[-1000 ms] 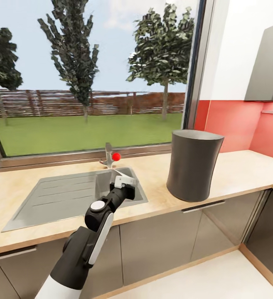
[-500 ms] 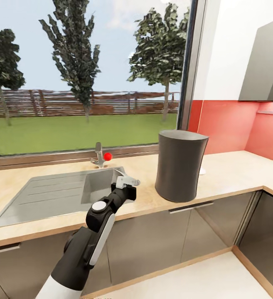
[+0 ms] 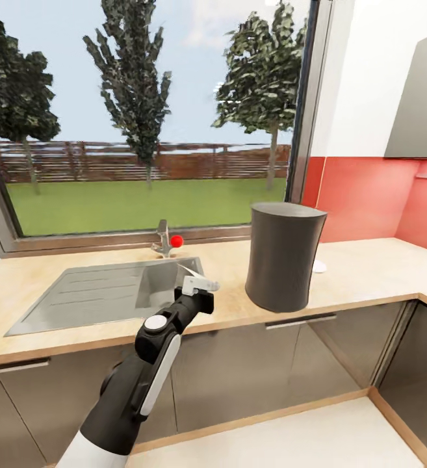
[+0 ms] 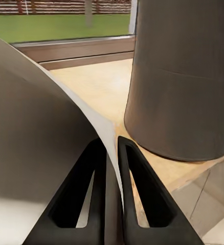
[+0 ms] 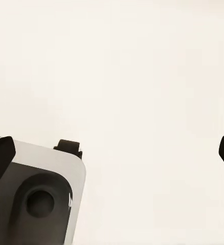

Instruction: Set up a coffee station on the kitchen countertop: keep the coffee maker on the countertop, move the bottle of coffee from the kitchen shelf to the counter next to the coffee maker, place a paper coffee filter on top of the coffee maker, put the saucer next to the coffee maker with the coffee cup on the saucer, and place the electric kettle next to the coffee maker.

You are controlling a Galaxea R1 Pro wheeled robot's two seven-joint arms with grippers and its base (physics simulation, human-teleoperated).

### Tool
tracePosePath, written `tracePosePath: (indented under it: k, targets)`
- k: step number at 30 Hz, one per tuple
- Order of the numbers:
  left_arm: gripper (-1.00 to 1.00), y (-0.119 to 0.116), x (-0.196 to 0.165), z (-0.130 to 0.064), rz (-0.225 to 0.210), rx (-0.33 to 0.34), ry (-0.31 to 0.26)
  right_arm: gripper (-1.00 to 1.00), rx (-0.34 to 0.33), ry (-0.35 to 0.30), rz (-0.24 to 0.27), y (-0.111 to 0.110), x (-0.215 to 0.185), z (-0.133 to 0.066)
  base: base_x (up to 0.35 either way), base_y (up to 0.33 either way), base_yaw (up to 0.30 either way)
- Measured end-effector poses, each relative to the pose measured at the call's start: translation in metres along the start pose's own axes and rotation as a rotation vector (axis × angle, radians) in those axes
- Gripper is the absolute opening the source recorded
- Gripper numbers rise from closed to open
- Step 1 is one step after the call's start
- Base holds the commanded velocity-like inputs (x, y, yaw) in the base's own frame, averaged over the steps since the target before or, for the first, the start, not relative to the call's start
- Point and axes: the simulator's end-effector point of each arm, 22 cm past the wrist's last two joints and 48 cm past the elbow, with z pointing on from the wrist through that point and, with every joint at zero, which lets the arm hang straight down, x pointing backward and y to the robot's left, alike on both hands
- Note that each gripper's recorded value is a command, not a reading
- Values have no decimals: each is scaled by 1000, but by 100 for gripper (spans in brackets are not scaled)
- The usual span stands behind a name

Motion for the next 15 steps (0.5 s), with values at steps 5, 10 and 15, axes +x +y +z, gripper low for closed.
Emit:
tracePosePath:
  k: [5,10,15]
  targets:
    - [-100,-1,0,0,2,2,0,100,0,0,0,0,0,0,-245,-201,3]
    - [-100,-2,0,0,2,3,1,100,0,0,0,0,0,0,-144,-255,1]
    - [-100,-2,0,0,3,4,1,100,0,-1,0,0,0,0,-21,-300,0]
